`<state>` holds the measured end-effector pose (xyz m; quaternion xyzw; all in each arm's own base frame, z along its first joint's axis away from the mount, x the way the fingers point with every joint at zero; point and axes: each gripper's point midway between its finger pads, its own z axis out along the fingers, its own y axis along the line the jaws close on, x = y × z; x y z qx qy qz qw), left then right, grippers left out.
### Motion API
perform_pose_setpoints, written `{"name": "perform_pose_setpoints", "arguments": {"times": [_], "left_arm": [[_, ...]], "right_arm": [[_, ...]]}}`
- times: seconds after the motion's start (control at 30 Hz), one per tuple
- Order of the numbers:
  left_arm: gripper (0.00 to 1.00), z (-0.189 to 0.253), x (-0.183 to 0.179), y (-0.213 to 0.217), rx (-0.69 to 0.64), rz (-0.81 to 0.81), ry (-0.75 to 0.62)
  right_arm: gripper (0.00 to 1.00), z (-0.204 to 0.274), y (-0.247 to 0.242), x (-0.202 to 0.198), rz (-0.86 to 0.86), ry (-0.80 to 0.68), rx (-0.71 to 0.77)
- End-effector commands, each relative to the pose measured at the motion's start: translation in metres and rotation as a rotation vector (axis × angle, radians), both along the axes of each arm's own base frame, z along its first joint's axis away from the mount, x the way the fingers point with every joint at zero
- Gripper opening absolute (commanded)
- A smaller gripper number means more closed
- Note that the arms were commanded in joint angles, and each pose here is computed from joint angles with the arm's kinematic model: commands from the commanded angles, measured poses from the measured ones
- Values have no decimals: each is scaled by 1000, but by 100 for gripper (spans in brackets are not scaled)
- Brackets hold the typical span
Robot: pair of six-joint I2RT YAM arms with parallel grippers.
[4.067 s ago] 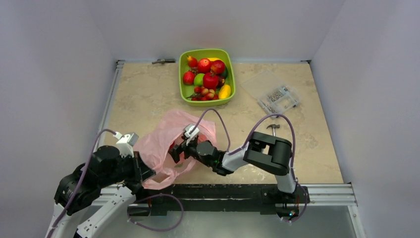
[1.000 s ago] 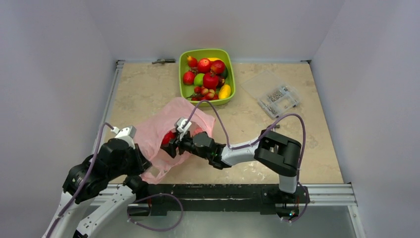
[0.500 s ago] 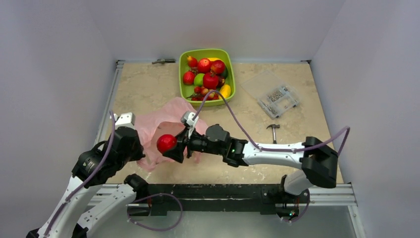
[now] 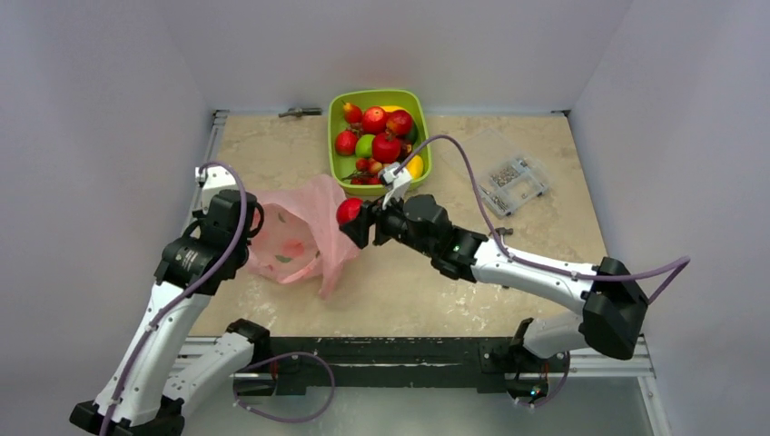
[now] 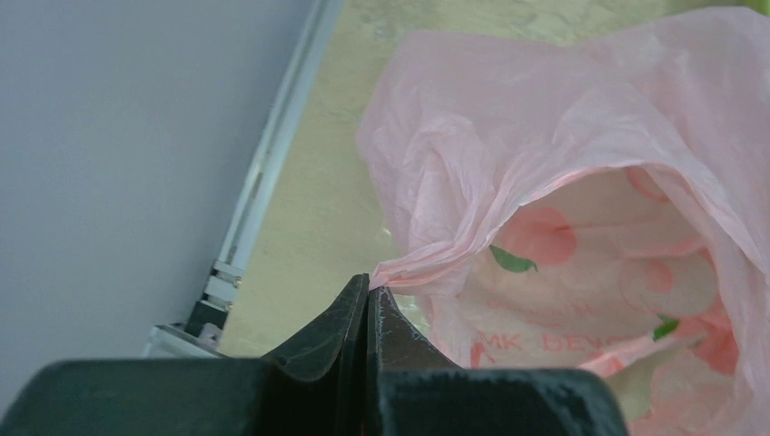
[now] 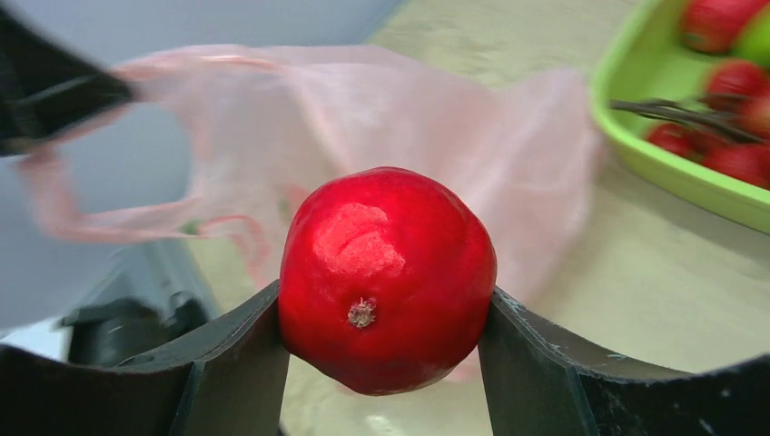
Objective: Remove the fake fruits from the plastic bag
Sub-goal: Place the fake fruit in the bin.
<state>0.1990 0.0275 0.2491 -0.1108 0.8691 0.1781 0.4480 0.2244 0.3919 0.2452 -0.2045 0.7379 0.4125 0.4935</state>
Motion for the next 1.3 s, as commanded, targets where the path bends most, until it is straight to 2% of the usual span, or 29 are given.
{"name": "perform_pose_setpoints", "arguments": {"times": [0.0,0.2,0.23,0.27,0.3,0.33,0.37,0.4,0.47,0.53,0.67,0.73,0.8,0.9,1.03,1.27], "left_arm": [[0,28,19,27,85,84,-66],[0,16,20,7,-17,21,0],[3,16,17,5,-30,15,19],[11,15,14,2,-46,11,38],[24,13,7,0,-66,5,68],[43,14,2,-2,-87,0,81],[67,15,-4,-3,-107,4,87],[75,18,-10,-4,-126,-1,87],[83,26,-20,-9,-169,-33,60],[97,40,-29,-12,-206,-68,16],[100,69,-50,-22,-288,-158,-56],[100,85,-62,-32,-343,-225,-97],[100,102,-72,-41,-397,-289,-143],[100,122,-85,-55,-482,-367,-212],[100,146,-100,-73,-577,-471,-290],[100,149,-109,-85,-641,-529,-306]], "right_arm": [[0,5,-29,59,-189,39,-43],[0,2,-38,143,-334,-18,-151],[0,0,-36,157,-346,-21,-162],[0,0,-31,172,-353,-22,-169],[0,-3,-27,184,-355,-21,-182],[0,-3,-22,199,-361,-24,-190],[0,-5,-16,212,-364,-22,-202],[0,-10,-10,225,-366,-19,-219],[0,-30,0,250,-379,-7,-283],[0,-37,5,270,-406,-12,-333],[1,-45,11,301,-454,-56,-395],[6,-55,9,309,-480,-67,-432],[17,-63,7,312,-489,-82,-465],[43,-73,4,313,-488,-92,-497],[68,-74,-4,310,-490,-94,-534],[95,-28,-15,289,-480,-93,-496]]}}
